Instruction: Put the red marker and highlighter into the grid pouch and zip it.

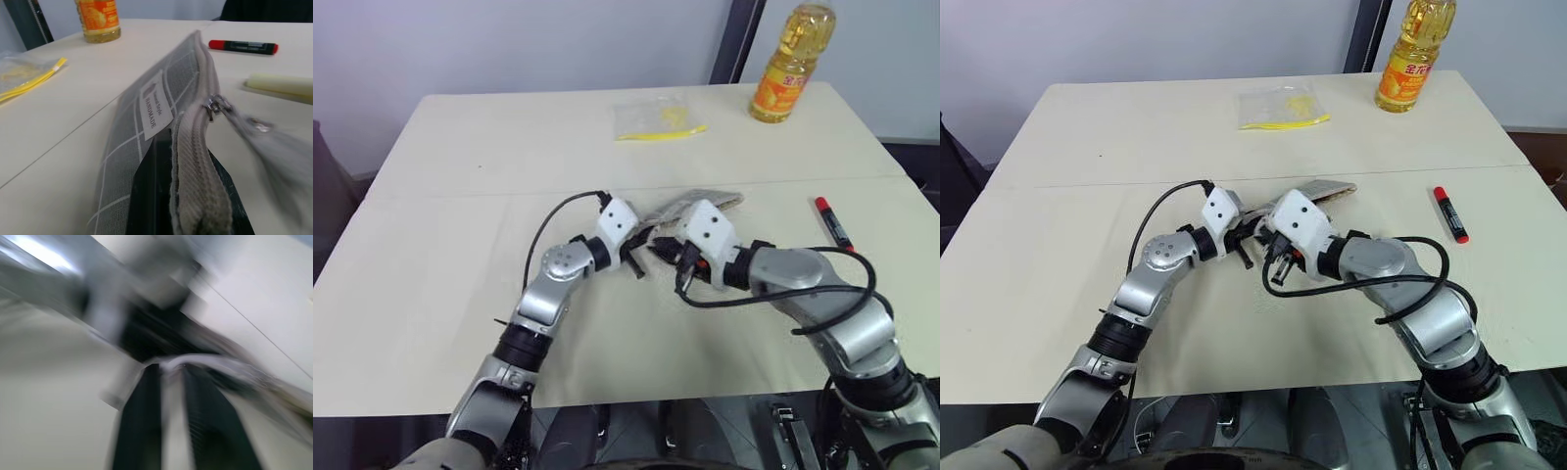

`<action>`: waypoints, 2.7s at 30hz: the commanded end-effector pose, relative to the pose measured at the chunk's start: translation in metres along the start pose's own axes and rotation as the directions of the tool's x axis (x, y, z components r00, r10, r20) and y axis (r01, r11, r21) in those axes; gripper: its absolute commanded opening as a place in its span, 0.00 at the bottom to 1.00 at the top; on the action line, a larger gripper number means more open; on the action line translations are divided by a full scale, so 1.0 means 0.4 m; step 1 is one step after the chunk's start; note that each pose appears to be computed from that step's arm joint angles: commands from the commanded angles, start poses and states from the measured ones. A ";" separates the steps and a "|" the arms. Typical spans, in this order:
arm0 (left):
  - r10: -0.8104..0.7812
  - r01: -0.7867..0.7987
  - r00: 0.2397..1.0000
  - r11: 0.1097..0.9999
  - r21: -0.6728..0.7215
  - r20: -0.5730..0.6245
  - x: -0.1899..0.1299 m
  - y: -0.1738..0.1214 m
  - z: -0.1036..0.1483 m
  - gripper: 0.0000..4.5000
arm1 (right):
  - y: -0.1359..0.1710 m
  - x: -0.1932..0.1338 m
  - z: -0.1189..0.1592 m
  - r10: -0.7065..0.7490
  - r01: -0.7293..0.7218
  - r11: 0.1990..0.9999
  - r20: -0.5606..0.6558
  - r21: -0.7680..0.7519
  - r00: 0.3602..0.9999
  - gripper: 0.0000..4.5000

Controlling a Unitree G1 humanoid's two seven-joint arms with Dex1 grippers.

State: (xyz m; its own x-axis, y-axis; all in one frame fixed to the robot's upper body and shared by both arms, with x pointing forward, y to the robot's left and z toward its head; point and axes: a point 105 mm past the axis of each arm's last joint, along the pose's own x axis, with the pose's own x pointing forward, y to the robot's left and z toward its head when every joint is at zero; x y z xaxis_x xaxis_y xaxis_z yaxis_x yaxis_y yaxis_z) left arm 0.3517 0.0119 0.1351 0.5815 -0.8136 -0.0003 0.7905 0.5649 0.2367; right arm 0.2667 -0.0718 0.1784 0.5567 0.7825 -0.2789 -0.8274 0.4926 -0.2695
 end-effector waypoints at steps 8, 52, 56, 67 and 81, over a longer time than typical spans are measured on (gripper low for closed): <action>-0.118 0.114 0.993 0.972 0.205 0.008 -0.034 -0.011 -0.013 0.00 | -0.207 -0.314 -0.231 -0.559 0.643 0.750 -0.371 0.157 0.742 0.59; -0.171 0.150 0.982 0.965 0.214 0.083 -0.017 -0.021 0.014 0.00 | -0.142 -0.278 -0.185 -0.419 0.456 0.887 -0.285 0.073 0.862 0.20; -0.180 0.158 0.980 0.964 0.214 0.085 -0.018 -0.026 0.015 0.00 | -0.140 -0.271 -0.185 -0.407 0.444 0.894 -0.296 0.066 0.864 0.20; -0.206 0.181 0.973 0.960 0.213 0.100 -0.016 -0.042 0.024 0.00 | -0.119 -0.247 -0.181 -0.349 0.378 0.925 -0.316 0.034 0.882 0.20; -0.531 0.467 0.847 0.716 0.518 -0.030 -0.076 -0.122 0.014 0.00 | -0.055 -0.223 -0.167 -0.137 0.120 0.990 -0.424 -0.067 0.895 0.20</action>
State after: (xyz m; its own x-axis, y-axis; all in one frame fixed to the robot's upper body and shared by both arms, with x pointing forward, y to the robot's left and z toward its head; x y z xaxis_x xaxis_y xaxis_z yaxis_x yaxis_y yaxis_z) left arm 0.3025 0.0151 0.1167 0.1457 -0.9757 -0.1638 0.7834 0.0127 0.6213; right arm 0.2405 -0.1857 0.1385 0.6424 0.4483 -0.6216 -0.7347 0.5909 -0.3331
